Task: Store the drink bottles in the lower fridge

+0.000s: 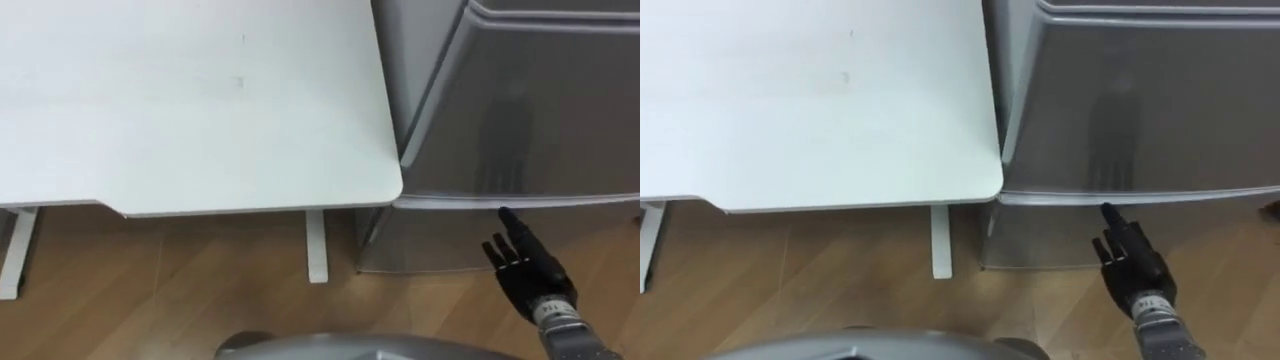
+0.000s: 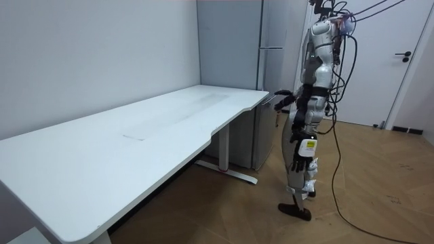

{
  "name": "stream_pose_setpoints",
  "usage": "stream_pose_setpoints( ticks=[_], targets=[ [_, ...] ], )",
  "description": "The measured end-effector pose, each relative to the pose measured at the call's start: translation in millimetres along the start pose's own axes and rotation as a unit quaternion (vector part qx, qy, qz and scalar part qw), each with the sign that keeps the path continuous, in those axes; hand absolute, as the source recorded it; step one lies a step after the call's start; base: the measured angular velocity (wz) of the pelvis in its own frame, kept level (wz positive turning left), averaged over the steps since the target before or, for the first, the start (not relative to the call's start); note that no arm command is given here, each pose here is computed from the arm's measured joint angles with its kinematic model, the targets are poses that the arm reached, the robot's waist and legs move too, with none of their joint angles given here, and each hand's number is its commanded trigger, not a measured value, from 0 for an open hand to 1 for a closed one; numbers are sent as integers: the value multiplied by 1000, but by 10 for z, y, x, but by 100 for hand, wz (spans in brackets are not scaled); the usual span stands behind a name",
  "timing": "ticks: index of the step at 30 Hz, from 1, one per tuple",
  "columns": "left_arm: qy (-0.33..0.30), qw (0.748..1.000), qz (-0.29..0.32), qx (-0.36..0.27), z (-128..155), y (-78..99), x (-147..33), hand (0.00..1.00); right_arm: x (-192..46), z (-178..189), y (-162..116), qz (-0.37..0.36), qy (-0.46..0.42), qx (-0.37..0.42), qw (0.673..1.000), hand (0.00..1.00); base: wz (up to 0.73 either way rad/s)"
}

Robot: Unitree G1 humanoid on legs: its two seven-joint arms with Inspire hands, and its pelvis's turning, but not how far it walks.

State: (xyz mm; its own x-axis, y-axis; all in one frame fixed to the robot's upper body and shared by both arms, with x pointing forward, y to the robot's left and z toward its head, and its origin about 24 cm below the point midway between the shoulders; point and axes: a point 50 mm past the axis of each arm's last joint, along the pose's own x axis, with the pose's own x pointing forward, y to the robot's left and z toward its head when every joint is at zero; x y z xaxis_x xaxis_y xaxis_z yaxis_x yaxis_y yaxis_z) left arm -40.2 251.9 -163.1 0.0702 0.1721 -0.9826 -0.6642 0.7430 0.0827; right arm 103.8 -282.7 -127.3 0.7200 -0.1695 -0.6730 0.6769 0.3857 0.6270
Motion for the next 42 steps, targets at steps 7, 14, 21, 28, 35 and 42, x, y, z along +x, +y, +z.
stream_pose_setpoints(
  ticks=[7, 14, 21, 28, 35, 42],
  targets=[
    [11, 1000, 18, -2, -84, 64, -17, 0, -8, -167, 15, 17, 30, 23, 999, 0, 6],
    [13, 1000, 18, -3, -87, 65, -17, 0, -14, -216, 15, 22, 38, 30, 999, 0, 5],
    [10, 1000, 15, -4, -67, 47, -12, 0, -21, -222, 1, 19, 39, 27, 999, 0, 4],
    [7, 1000, 30, 0, -48, 70, -13, 0, -194, -384, -344, -60, 112, -70, 989, 0, 7],
    [4, 999, 43, -3, -31, 51, -6, 0, -441, -552, -688, -155, 209, -188, 947, 0, 0],
    [5, 999, 39, 1, -7, -20, 14, 0, -567, -646, -833, -204, 264, -262, 906, 0, 0]
  ],
)
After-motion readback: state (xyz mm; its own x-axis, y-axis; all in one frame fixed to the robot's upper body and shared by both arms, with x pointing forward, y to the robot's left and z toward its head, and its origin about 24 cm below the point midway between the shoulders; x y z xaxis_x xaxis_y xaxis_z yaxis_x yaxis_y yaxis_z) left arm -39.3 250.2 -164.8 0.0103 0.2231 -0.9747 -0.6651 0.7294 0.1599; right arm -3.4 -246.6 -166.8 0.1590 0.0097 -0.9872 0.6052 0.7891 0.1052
